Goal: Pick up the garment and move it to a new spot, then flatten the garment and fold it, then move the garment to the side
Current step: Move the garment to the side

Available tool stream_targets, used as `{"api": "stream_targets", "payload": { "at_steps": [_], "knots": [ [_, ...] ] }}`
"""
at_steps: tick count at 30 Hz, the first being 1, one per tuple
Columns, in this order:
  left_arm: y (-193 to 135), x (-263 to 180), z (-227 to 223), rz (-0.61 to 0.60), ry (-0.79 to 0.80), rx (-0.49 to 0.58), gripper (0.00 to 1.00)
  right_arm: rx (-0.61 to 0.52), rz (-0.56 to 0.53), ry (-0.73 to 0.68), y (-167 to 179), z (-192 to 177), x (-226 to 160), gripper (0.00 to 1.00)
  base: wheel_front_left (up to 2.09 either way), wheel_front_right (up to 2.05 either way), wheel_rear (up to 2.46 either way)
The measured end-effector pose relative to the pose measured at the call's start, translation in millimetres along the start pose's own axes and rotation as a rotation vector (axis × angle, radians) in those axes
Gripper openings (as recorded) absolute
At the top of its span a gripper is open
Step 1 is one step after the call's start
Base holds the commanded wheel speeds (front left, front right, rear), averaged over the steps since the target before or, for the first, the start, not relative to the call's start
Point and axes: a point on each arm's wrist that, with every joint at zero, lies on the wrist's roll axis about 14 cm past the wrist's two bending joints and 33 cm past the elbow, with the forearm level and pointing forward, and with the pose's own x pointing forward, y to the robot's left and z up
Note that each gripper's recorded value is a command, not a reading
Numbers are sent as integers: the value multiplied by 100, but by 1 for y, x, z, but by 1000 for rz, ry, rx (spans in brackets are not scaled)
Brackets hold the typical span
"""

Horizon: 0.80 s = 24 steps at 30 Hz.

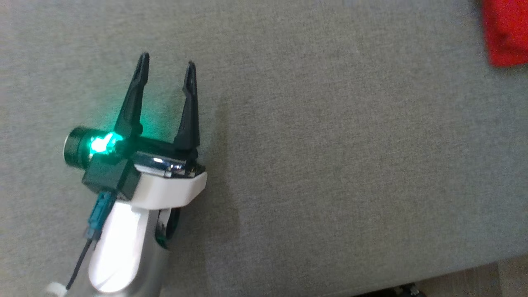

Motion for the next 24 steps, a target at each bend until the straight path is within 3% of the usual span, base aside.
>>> {"api": "stream_targets", "payload": {
  "at_steps": [3, 10, 11, 12, 13, 14, 19, 24],
  "knots": [
    [-3, 13, -11, -26, -1, -12, 100, -65, -83, -7, -34, 0, 2, 0, 0, 0, 0],
    [-4, 22, -17, -39, -16, -21, 100, -165, -94, -15, -37, 1, 11, 0, 0, 0, 0],
    [-4, 22, -17, -41, -17, -22, 100, -185, -100, -20, -39, 3, 11, 22, 0, 0, 0],
    [-4, 22, -17, -47, -18, -22, 100, -200, -108, -22, -41, 4, 11, 35, 0, 0, 0],
    [-5, 23, -17, -48, -18, -21, 100, -214, -115, -30, -43, 7, 12, 60, 0, 0, 0],
    [-5, 23, -16, -50, -18, -18, 100, -231, -120, -40, -43, 10, 12, 100, 0, 0, 0],
    [-3, 21, -8, -43, -25, -4, 100, -301, -167, -141, -50, 35, 9, 100, 0, 0, 0],
    [5, 12, 5, 1, -28, -1, 100, -233, -147, -256, -24, 44, 2, 100, 0, 0, 0]
  ]
}}
